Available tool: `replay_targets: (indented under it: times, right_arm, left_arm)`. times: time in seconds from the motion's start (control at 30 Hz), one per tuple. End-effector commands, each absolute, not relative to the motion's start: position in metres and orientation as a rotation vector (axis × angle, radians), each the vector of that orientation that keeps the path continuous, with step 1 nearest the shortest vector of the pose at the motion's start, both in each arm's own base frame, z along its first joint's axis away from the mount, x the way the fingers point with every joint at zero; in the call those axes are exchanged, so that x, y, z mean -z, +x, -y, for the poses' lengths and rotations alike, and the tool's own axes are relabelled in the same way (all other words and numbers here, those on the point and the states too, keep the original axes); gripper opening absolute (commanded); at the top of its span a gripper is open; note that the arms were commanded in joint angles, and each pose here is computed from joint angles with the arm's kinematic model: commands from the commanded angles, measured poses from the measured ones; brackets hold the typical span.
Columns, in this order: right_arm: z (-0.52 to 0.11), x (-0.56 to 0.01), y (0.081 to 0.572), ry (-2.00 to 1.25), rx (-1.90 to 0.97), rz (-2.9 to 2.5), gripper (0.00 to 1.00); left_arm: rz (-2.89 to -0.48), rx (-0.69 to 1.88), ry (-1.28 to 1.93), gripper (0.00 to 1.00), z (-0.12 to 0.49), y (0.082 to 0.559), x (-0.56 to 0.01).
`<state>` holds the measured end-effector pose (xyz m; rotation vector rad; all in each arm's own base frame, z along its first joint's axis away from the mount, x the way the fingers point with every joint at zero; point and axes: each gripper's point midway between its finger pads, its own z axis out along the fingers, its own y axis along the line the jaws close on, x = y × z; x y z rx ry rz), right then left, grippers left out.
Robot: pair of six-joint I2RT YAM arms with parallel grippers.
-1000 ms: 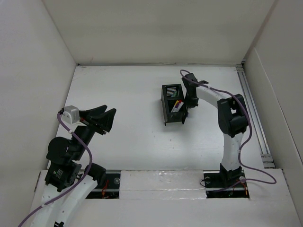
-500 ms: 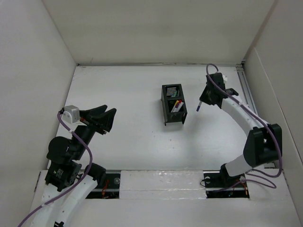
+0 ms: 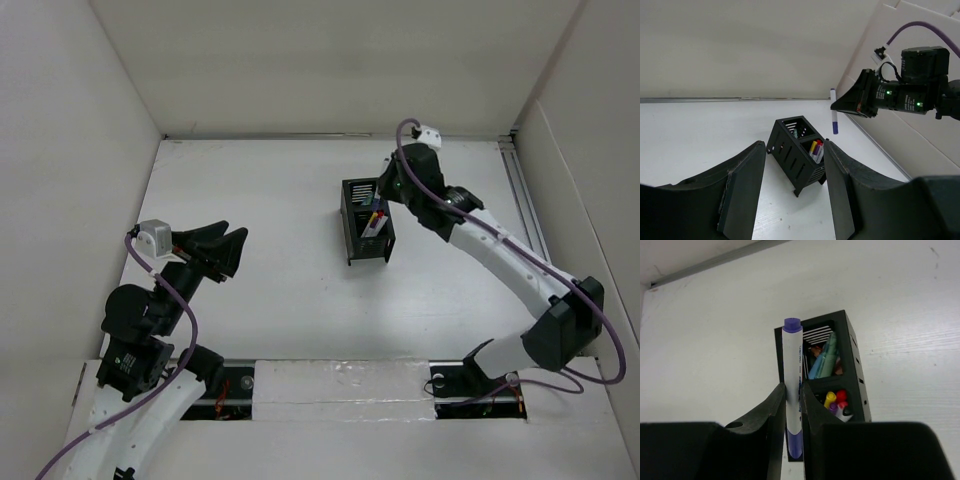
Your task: Organize the desk
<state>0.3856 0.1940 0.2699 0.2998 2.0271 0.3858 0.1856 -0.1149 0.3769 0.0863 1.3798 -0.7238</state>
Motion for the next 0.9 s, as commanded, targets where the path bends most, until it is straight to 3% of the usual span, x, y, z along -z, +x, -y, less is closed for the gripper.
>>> replay_targets:
  times: [0.0, 0.3, 0.77, 0.87]
  right_arm:
    - [-0.211, -0.287, 0.406, 0.327, -0.315, -1.914, 0.0]
    - [-0.223, -0.254, 0.412, 0.356, -0.123, -1.878, 0.0]
    - [-0.228, -0.195, 0.379, 0.417, -0.04, -1.887, 0.0]
    - [-0.239, -0.205, 0.369, 0.403, -0.075, -1.868, 0.18]
  left_arm:
    - [-1.348, 0.73, 0.102, 0.46, 0.117, 0.185, -0.384]
    - [-1.349, 0.732, 0.103, 0.46, 0.117, 0.185, -0.384]
    - [-1.366, 0.733, 0.107, 0.47, 0.12, 0.188, -0.38]
    - [-1.372, 0.73, 0.106, 0.47, 0.12, 0.19, -0.379]
